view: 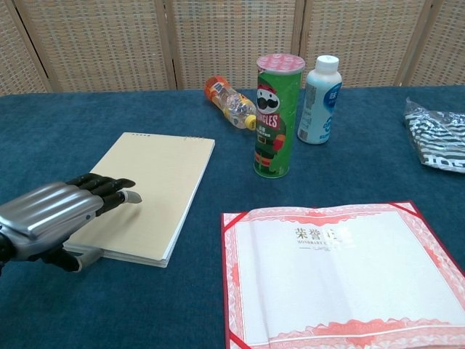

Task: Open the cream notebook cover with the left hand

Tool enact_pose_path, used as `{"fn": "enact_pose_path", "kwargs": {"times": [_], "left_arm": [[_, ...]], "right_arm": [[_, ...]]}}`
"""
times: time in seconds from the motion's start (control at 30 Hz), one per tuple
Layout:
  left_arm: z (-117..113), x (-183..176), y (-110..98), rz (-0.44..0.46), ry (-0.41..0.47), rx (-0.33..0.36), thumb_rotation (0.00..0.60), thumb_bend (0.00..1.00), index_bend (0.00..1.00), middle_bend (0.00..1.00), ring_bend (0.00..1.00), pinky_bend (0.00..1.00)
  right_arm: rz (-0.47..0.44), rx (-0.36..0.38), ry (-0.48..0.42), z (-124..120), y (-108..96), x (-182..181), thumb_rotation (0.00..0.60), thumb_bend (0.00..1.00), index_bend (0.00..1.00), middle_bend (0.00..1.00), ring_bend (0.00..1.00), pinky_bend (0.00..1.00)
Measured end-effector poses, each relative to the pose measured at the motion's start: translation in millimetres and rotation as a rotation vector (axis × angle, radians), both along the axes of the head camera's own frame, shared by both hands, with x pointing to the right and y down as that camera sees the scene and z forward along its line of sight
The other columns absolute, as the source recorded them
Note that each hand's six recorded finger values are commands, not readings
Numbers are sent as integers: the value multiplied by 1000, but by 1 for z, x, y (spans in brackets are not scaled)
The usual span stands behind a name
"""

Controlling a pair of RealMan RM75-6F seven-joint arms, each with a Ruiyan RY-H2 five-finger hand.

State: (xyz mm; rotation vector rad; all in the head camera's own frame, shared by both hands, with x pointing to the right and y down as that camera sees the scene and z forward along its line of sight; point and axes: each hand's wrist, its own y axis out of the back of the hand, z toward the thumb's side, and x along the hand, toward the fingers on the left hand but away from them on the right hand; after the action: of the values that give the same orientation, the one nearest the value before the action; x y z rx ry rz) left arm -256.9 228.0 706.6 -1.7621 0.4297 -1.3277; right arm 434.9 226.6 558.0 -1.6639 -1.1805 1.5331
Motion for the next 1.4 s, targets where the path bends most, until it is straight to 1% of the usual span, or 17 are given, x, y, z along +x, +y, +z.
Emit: {"fn": "enact_pose_path", "kwargs": {"times": [0.4,0.63,0.93,1.17,1.4], "left_arm": [[7,0,-7,7,-25,36,600,446,0,0,0,0],[12,0,-11,10,-39,49,600,501,0,0,0,0],[15,3,-17,20,-40,75,600,530,0,0,0,0],[16,4,-22,18,-42,89,600,574,0,0,0,0],[19,2,-26,19,-66,98,600,600,0,0,0,0]], "right_arm": [[2,-2,-2,0,0,0,600,52,30,0,0,0],[3,-4,-2,0,0,0,600,52,30,0,0,0],[4,-3,-3,0,0,0,600,53,30,0,0,0],[4,-2,-4,0,0,1,600,51,30,0,0,0],[4,-2,-6,0,0,1,600,51,30,0,0,0]]}}
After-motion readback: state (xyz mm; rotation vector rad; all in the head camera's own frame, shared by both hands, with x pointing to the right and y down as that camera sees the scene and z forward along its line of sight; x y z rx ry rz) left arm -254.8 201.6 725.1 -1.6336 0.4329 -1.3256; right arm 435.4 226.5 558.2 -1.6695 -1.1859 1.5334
